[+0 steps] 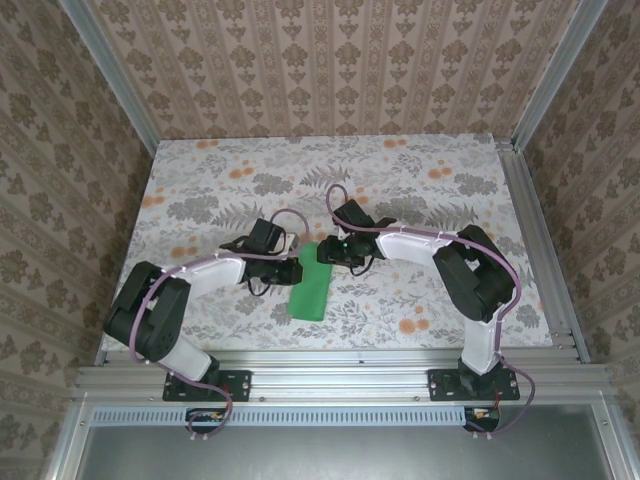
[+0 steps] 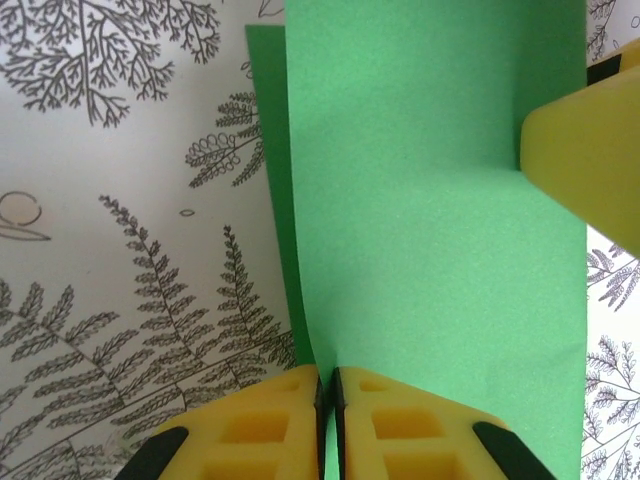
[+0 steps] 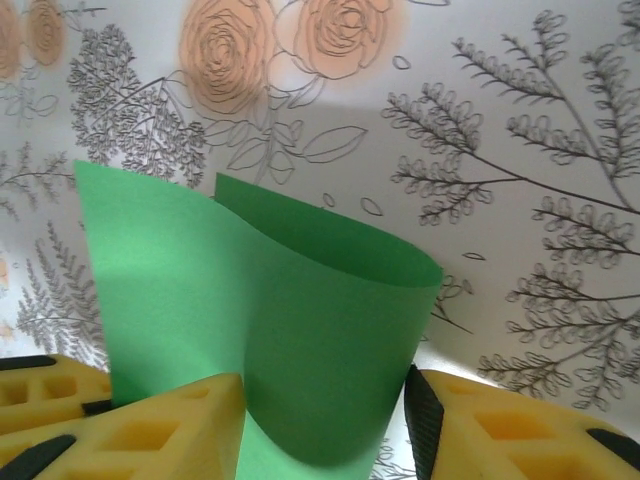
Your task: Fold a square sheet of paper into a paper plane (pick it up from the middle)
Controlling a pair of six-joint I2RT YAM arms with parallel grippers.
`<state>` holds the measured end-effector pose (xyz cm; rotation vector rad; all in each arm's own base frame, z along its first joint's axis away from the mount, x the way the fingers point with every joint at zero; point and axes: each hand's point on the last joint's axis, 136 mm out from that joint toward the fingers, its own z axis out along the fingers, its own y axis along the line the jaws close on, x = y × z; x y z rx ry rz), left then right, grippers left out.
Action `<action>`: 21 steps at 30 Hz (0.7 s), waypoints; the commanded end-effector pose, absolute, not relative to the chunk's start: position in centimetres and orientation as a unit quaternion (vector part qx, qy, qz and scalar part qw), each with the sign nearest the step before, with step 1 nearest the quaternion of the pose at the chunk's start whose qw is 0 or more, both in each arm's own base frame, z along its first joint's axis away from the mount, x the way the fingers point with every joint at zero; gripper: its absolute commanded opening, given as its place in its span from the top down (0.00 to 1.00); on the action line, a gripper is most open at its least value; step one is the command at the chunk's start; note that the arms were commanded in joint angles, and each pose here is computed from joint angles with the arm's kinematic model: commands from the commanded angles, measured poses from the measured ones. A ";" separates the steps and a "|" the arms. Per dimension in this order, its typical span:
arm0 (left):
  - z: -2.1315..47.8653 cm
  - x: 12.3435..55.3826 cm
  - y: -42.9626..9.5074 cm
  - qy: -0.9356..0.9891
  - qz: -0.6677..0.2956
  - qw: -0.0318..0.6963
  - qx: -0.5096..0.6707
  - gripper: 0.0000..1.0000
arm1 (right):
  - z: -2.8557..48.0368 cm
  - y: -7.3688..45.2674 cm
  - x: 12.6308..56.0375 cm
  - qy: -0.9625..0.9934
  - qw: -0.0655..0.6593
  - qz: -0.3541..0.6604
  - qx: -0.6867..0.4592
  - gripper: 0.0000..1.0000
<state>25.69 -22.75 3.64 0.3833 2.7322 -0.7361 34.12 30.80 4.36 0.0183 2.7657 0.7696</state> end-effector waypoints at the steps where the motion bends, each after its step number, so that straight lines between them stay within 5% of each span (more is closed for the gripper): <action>1: 3.9 25.9 -23.4 0.944 -0.261 0.137 0.149 0.86 | 3.6 31.2 33.8 0.949 0.118 0.291 0.019 0.50; 21: 3.8 26.0 -25.6 0.938 -0.280 0.125 0.162 0.83 | 2.0 29.1 33.7 0.954 0.107 0.279 0.014 0.64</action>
